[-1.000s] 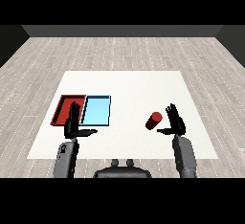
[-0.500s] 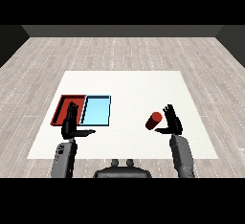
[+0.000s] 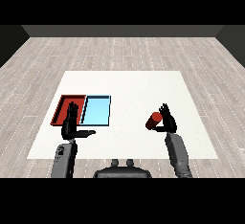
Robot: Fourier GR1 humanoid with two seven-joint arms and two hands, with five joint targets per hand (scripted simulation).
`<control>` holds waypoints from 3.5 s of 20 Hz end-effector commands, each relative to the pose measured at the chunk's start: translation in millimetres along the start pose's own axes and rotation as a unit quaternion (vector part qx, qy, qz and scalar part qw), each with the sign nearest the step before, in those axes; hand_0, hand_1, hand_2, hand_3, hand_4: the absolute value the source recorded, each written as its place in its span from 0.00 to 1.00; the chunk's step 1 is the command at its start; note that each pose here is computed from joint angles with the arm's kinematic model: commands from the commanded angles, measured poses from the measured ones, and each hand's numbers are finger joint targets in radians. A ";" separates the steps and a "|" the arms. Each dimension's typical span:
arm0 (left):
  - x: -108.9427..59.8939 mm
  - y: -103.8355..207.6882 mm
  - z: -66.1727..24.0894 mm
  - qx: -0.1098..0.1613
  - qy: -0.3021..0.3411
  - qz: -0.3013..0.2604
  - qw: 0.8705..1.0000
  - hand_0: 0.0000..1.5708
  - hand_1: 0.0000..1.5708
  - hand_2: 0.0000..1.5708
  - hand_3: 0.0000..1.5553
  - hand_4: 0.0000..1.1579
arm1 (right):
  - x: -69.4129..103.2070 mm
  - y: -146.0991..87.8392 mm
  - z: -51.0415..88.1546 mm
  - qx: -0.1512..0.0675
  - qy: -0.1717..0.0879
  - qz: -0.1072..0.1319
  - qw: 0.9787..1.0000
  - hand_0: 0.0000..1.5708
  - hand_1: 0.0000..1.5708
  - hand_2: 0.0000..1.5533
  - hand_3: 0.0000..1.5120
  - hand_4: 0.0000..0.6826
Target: Pick the red can and put it in the red box
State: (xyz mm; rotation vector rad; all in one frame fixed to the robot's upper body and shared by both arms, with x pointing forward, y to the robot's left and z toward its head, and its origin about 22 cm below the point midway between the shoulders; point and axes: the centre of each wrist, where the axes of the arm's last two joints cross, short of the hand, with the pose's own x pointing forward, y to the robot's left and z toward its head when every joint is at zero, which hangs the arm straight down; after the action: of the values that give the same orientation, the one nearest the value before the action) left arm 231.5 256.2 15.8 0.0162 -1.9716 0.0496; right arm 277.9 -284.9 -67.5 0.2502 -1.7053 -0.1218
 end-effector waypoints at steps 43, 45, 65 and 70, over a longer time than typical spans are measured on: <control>-11.6 -13.1 1.8 0.004 -0.002 0.005 1.000 0.00 0.00 0.00 0.00 0.00 | -5.9 25.7 -30.6 -0.015 0.041 0.046 0.998 0.94 0.94 0.94 0.95 0.96; 6.8 22.5 7.2 -0.003 0.003 0.004 1.000 0.00 0.00 0.00 0.00 0.00 | -4.4 24.5 -38.0 -0.027 0.029 0.052 0.998 0.95 0.95 0.94 0.95 0.97; -36.3 -32.7 -7.6 -0.051 0.023 -0.010 0.998 0.00 0.00 0.00 0.00 0.00 | 39.5 56.5 -27.8 0.011 -0.057 0.093 0.994 0.92 0.92 0.93 0.93 0.95; -1.4 -60.0 -29.3 -0.082 0.032 0.012 0.996 0.00 0.00 0.00 0.00 0.00 | 51.6 43.4 -35.5 0.002 -0.078 0.080 0.994 0.91 0.91 0.93 0.94 0.96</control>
State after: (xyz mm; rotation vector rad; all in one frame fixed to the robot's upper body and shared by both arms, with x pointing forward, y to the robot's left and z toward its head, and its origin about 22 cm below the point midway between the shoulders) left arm 248.6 219.0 10.6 -0.0597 -1.9320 -0.0573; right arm 296.5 -241.8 -13.2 0.1043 -1.8425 -0.0046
